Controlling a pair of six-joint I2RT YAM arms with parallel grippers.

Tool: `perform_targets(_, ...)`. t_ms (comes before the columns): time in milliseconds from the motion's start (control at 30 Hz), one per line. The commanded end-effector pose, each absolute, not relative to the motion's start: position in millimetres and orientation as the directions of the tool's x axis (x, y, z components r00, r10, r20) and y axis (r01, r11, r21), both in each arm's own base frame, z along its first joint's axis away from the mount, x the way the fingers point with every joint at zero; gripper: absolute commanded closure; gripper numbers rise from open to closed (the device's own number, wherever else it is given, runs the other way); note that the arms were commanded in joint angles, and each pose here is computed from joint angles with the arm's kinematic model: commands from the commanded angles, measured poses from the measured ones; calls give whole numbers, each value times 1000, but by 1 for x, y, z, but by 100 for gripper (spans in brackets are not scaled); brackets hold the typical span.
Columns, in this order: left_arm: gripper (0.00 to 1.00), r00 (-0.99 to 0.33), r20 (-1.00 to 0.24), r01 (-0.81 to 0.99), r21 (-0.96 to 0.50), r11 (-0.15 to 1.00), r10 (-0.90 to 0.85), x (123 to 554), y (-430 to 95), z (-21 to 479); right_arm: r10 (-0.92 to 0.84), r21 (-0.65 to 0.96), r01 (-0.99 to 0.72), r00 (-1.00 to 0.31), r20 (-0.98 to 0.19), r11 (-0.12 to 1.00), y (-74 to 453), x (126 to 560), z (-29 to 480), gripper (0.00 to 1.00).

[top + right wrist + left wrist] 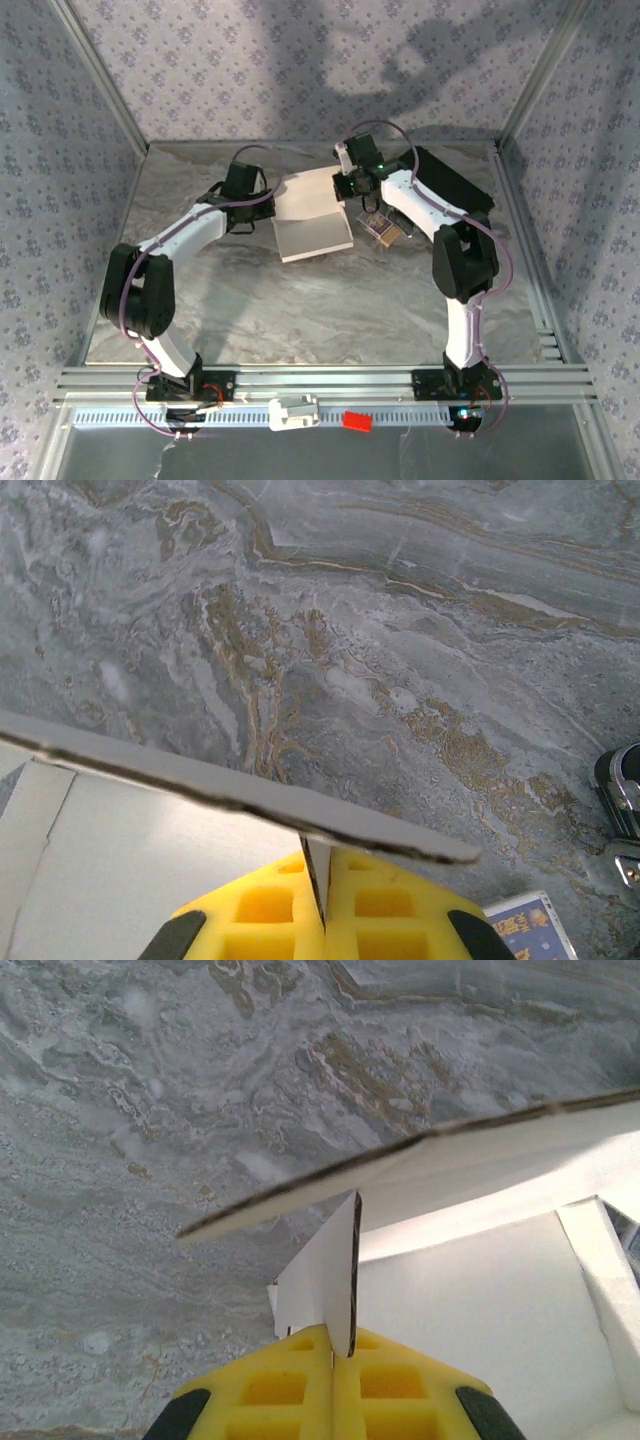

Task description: Fold the paper box

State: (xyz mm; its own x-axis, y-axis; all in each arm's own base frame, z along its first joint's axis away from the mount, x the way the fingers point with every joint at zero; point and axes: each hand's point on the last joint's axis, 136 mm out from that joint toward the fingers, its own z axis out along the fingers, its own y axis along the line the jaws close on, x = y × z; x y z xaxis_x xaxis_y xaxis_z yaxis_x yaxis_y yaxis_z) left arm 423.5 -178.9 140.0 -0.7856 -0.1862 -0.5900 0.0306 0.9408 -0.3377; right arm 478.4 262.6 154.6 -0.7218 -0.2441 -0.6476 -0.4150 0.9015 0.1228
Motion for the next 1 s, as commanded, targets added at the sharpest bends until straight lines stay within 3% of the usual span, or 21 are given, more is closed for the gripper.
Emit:
perform_targets(0,100,-736,-624,52,-440,896,-263,445,-201,168,-159,207,-404,-705,-691,891,301,480,174,100)
perform_targets(400,100,-731,-615,35,-468,883,-297,477,-197,164,-56,263,-304,-744,-665,916,302,500,158,100)
perform_targets(967,100,-738,-603,70,-514,855,-302,463,-200,158,64,300,-179,-758,-650,937,320,484,146,100)
